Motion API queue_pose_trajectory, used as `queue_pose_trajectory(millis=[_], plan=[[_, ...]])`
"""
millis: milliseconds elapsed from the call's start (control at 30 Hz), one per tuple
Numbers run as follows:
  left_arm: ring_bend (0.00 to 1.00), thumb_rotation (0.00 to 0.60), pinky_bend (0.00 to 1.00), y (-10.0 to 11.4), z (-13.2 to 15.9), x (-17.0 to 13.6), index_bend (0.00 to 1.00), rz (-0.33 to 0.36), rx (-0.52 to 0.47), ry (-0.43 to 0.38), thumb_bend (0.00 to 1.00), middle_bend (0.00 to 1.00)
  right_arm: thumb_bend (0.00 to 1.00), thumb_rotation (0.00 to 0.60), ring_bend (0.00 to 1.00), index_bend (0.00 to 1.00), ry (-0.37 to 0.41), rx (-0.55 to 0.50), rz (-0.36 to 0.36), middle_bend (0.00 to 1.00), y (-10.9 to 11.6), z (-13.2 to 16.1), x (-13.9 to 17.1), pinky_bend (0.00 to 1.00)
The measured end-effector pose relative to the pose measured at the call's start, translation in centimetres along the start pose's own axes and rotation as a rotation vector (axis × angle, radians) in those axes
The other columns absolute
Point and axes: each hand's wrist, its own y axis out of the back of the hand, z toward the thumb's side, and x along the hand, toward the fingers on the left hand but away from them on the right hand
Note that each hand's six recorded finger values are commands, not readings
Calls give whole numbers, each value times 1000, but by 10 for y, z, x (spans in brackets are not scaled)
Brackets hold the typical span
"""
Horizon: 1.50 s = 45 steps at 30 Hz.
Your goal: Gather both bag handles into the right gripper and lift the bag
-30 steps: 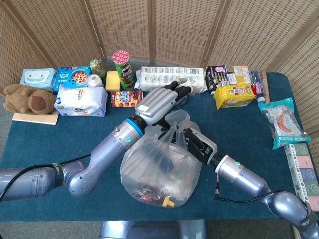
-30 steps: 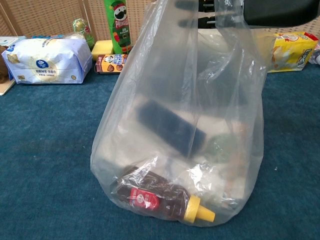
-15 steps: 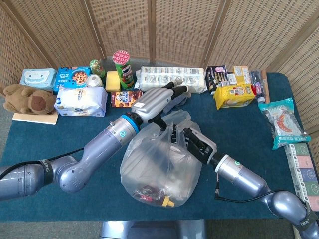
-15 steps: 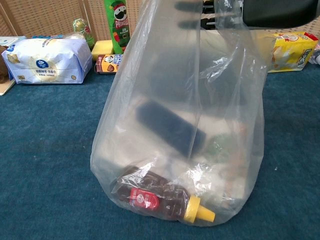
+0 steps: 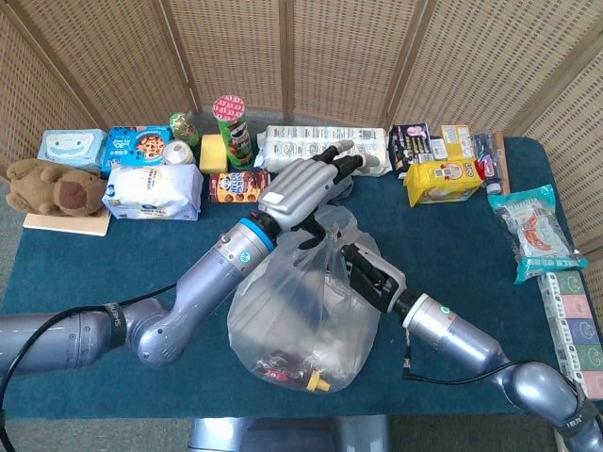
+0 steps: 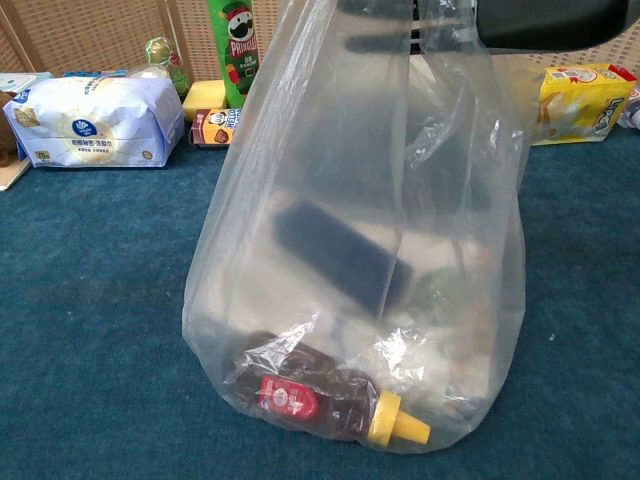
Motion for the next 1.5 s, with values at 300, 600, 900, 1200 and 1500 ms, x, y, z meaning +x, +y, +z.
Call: queue_pose_trajectory(millis=[300, 600, 900, 1200, 1500], plan=[[0, 600, 200, -5, 7, 3, 129, 27, -10, -26, 52, 224, 160, 196, 250, 270, 20, -9, -4, 343, -4, 2, -3, 152], [0, 600, 198, -2, 3, 0, 128, 32, -5, -16, 51, 224, 160, 197, 251, 281, 34, 8, -42, 346, 3, 1, 0, 146], [0, 600, 198, -1, -3, -4, 129, 28, -3, -4, 52, 223, 160, 194, 251, 284, 36, 13, -63, 346, 10, 1, 5, 143], [0, 600, 198, -3, -5, -3, 129, 25, -10, -2, 52, 224, 160, 195, 249, 283, 55, -3, -58, 347, 7, 4, 4, 145], [0, 600, 198, -5, -1, -1, 129, 32, -5, -11, 51, 224, 160, 195, 249, 283, 62, -17, -42, 347, 1, 5, -1, 147]])
